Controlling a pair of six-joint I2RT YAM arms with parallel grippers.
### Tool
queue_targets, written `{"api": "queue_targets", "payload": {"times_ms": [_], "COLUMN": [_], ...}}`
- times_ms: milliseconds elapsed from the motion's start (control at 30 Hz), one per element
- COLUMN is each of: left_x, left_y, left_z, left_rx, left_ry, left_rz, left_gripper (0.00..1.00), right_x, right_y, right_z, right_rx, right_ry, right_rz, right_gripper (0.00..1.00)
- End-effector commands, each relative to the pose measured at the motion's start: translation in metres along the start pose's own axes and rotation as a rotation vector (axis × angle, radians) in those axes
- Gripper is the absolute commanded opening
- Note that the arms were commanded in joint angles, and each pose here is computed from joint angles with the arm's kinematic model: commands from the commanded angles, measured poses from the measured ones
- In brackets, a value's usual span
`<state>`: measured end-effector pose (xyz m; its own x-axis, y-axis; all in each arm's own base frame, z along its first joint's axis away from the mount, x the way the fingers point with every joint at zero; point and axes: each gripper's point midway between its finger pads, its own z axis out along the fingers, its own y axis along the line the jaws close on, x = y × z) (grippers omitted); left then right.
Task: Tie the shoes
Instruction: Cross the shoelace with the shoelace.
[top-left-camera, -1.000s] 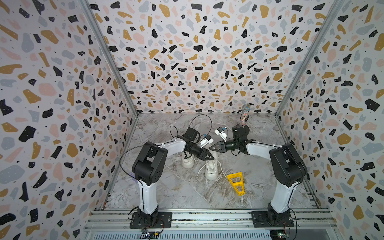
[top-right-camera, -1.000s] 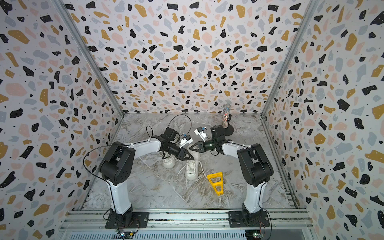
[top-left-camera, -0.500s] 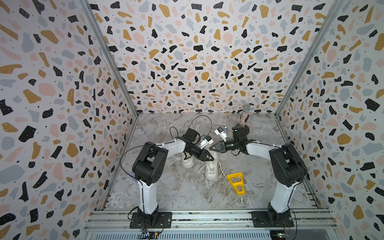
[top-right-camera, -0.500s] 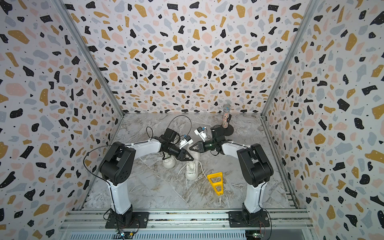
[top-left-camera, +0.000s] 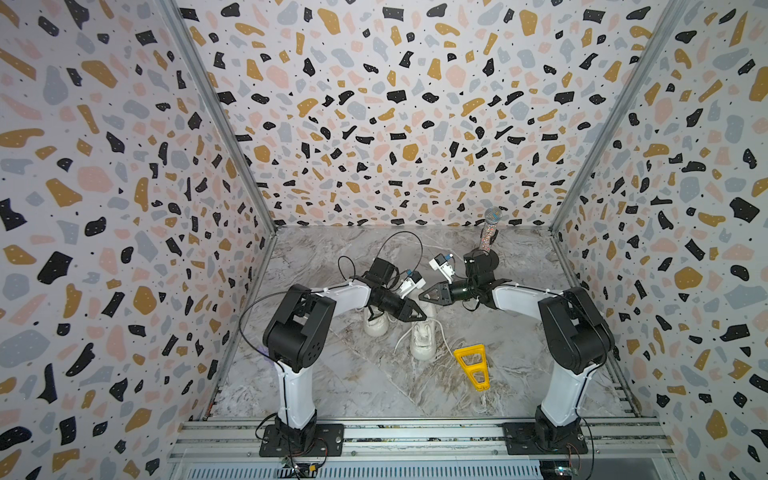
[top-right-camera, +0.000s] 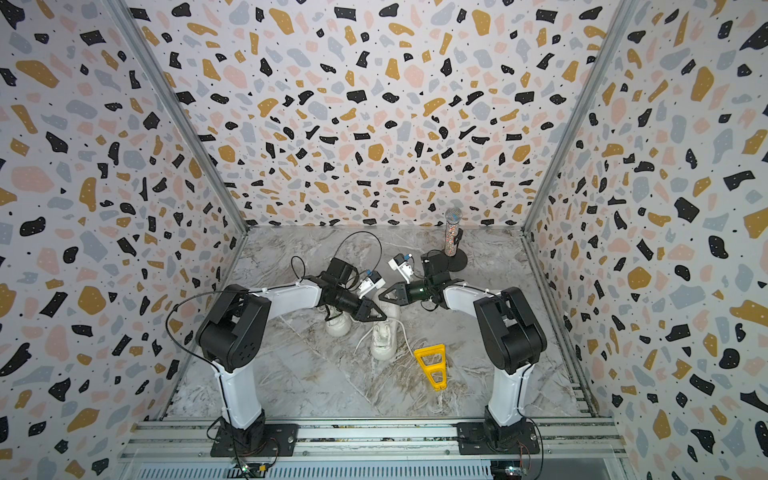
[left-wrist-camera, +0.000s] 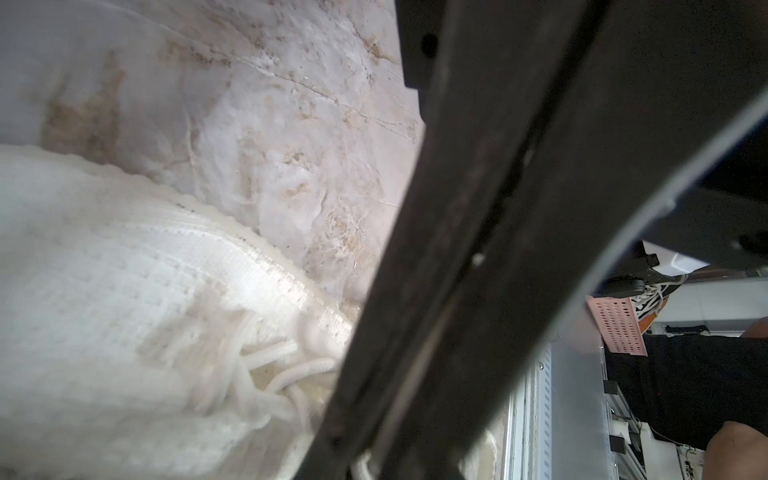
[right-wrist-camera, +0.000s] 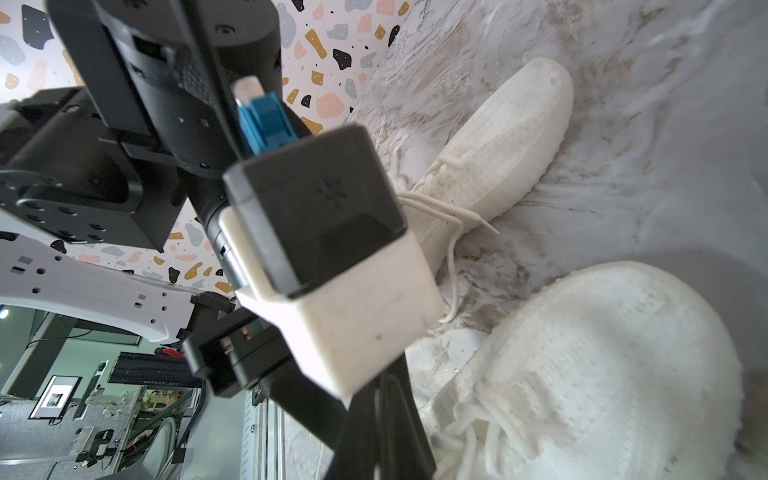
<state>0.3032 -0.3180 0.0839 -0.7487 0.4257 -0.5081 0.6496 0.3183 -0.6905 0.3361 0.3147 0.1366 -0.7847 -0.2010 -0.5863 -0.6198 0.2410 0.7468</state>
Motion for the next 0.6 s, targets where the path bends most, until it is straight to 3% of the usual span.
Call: {"api": "queue_targets", "payload": {"times_ms": [0, 200, 367, 433, 567], "left_x": [0.001, 0.001, -0.002, -0.003, -0.004], "left_y": [-0.005, -0.009, -0.015, -0.017, -0.023], "left_z": [0.0, -0.003, -0.006, -0.009, -0.012], "left_rx": [-0.011, -0.016, -0.011, -0.01, -0.001], "left_ry": [-0.005, -0.01, -0.022, -0.03, -0.039], "left_rz": [0.004, 0.029, 0.061, 0.079, 0.116], "left_gripper": [0.23, 0.17, 0.06, 0.0, 0.0], "right_x": [-0.017, -0.023, -0.019, -0.015, -0.004], "right_y": [0.025, 0.032, 0.038, 0.041, 0.04], "right_z": [-0.008, -0.011, -0.015, -0.02, -0.038], "right_rx": [-0.03, -0.038, -0.026, -0.006, 0.046], "right_ry": [-0.036, -0.046, -0.028, -0.007, 0.033], "right_rz": [-0.065, -0.074, -0.097, -0.123, -0.138], "right_gripper": [0.0, 0.0, 0.0, 0.08, 0.26]}}
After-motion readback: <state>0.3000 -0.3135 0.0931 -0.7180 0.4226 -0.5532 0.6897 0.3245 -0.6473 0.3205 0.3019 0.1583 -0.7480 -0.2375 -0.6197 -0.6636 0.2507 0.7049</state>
